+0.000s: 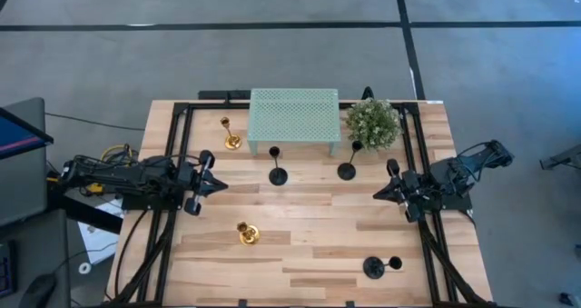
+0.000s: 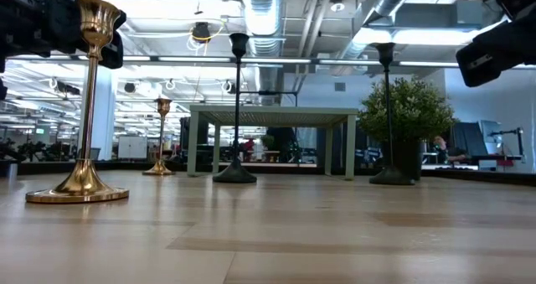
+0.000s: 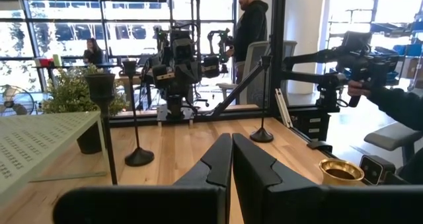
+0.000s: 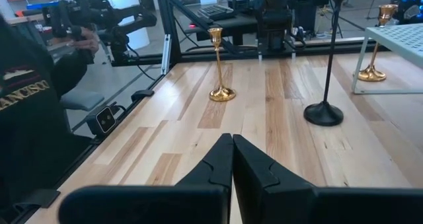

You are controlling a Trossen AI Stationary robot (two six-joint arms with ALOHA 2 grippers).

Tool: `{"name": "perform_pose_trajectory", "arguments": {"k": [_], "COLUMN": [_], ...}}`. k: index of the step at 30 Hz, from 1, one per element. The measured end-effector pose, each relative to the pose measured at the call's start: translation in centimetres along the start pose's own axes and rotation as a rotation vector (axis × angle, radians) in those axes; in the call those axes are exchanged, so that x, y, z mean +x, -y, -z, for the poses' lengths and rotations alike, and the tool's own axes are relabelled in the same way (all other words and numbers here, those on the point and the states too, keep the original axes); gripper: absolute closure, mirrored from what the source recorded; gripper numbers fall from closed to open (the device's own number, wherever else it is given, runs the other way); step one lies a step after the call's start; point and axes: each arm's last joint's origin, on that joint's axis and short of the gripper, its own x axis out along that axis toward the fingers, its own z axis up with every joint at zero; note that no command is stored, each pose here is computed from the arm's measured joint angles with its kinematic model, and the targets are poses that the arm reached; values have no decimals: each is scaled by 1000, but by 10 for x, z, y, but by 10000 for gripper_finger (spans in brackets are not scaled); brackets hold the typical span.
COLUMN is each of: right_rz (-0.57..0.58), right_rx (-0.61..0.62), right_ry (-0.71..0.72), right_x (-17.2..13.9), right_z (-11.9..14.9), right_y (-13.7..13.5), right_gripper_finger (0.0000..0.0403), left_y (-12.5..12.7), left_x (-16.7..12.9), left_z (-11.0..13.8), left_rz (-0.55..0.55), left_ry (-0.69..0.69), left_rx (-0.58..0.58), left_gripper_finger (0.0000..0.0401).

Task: Pick & Place candle stick holders
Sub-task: Put the top left black candle holder on the shelf

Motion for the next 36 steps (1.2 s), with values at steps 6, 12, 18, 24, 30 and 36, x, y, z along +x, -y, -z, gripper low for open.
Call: {"name": "perform_pose_trajectory", "arguments": {"k": [6, 12, 18, 24, 30, 36], "right_rz": [-2, -13, -1, 1, 34, 33], "right_rx": [10, 132, 123, 106, 108, 108], "right_ry": [17, 100, 129, 126, 132, 131], "right_x": [0, -1, -1, -1, -1, -1], "right_z": [-2, -10, -12, -12, -12, -12], "right_y": [0, -1, -1, -1, 0, 0], "right_gripper_finger": [403, 403, 403, 403, 403, 403], "left_y": [0, 0, 0, 0, 0, 0], "left_x": [0, 0, 1, 4, 7, 9], "left_z": [-1, -1, 0, 5, 8, 12], "left_rz": [-1, -5, -4, -8, -9, -11], "left_ry": [7, 6, -5, -55, -84, -125], "left_rx": [1, 1, -50, -244, -219, -219], "left_gripper_finger": [388, 388, 388, 388, 388, 388]}}
